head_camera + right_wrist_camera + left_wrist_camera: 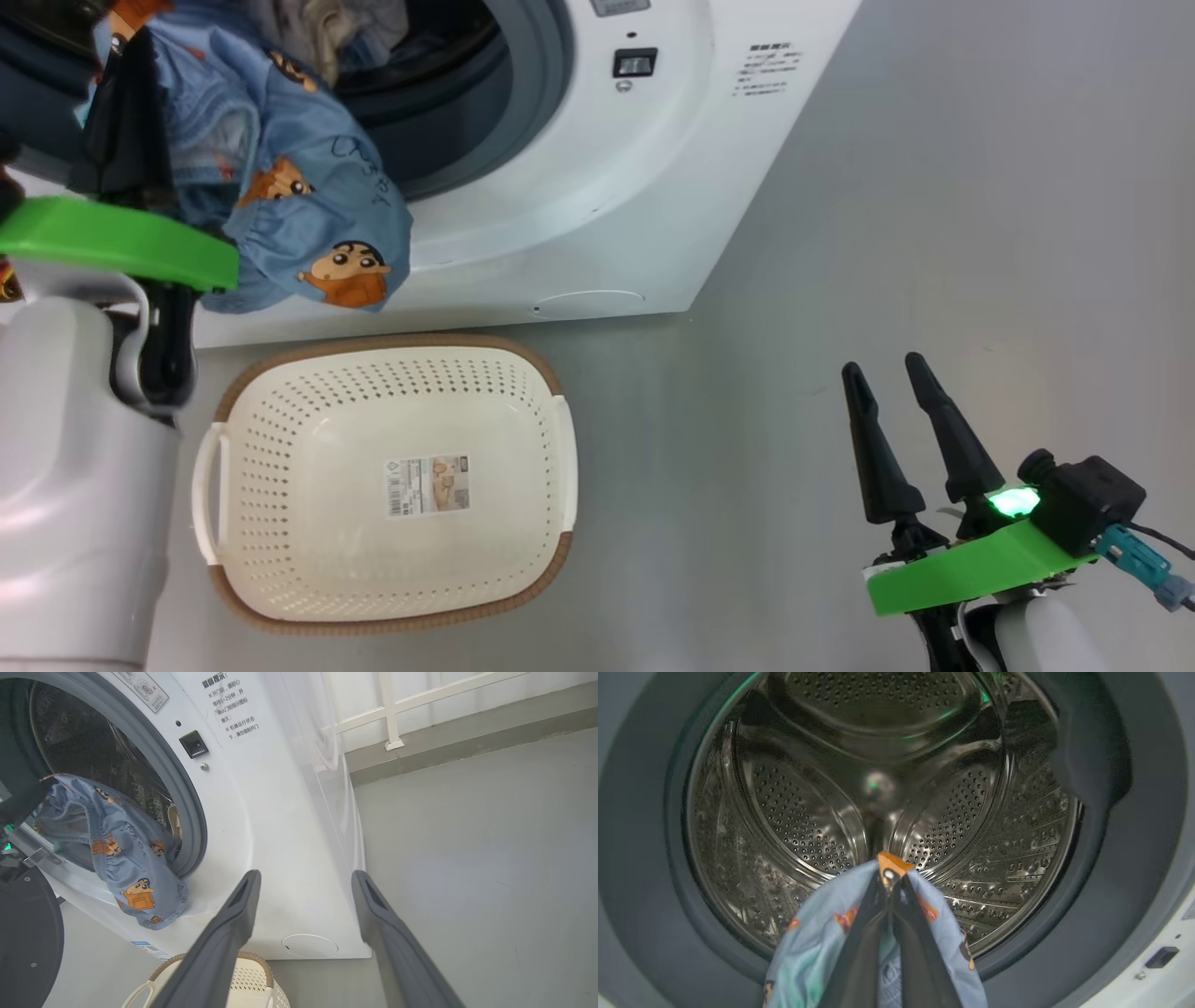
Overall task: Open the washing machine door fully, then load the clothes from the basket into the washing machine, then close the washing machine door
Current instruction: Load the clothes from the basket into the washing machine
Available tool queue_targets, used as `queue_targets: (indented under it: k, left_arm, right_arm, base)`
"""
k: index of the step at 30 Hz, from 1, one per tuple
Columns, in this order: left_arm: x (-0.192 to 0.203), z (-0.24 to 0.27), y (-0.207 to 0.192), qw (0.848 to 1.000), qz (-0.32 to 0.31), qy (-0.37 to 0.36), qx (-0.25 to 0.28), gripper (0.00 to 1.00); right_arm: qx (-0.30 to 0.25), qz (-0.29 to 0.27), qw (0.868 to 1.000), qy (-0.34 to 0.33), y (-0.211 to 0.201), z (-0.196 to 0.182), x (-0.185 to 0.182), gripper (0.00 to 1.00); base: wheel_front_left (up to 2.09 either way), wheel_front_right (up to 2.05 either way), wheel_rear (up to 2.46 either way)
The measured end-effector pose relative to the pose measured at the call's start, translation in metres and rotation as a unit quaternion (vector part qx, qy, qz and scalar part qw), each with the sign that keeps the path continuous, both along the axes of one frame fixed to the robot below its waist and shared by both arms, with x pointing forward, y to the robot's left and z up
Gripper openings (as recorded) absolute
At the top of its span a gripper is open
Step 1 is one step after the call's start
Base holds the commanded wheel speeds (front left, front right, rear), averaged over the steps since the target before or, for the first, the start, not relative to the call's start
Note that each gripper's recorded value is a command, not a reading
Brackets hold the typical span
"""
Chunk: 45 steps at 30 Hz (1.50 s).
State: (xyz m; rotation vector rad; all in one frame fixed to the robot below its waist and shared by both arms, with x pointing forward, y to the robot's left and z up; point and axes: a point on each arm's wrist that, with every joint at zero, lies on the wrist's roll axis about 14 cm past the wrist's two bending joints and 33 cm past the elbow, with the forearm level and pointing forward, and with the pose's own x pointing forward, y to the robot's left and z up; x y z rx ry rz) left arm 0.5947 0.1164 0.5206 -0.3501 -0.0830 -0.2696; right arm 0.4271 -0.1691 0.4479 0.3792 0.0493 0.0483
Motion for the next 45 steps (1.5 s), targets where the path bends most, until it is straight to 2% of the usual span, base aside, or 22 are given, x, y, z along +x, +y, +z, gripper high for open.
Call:
queue_targets:
  k: [13,22,24,32,39,42,45]
  left_arm:
    - [0.023,-0.065,-0.036,0.993,-0.044,0.097,0.059,0.00]
    - [0.046,-0.076,-0.046,0.987,-0.059,0.113,0.094,0.00]
    - [0.053,-0.075,-0.045,0.988,-0.054,0.115,0.088,0.00]
    - [0.091,-0.023,-0.030,0.997,-0.029,0.025,0.066,0.00]
    - [0.099,0.017,-0.025,0.997,-0.006,-0.058,0.043,0.00]
    - [0.096,0.007,-0.026,0.997,-0.002,-0.055,0.046,0.00]
    - [0.089,-0.025,-0.033,0.998,-0.010,-0.012,0.061,0.00]
  right_arm:
    - [-0.004,-0.009,1.000,0.018,-0.005,-0.009,-0.008,1.00]
    - [-0.007,-0.013,1.000,0.027,-0.008,-0.014,-0.011,1.00]
    - [-0.009,-0.016,0.999,0.030,-0.010,-0.015,-0.012,1.00]
    - [-0.008,-0.017,0.999,0.034,-0.011,-0.020,-0.006,1.00]
    - [-0.010,-0.015,0.999,0.036,-0.011,-0.025,0.001,1.00]
    - [-0.012,-0.014,0.999,0.032,-0.011,-0.024,0.005,1.00]
    - [-0.012,-0.013,0.999,0.028,-0.011,-0.021,0.006,1.00]
  base:
    - [0.00,0.00,0.00]
    - [0.00,0.00,0.00]
    - [0.00,0.00,0.00]
    - [0.00,0.00,0.00]
    - [0.00,0.00,0.00]
    - [0.00,0.00,0.00]
    - [0.00,0.00,0.00]
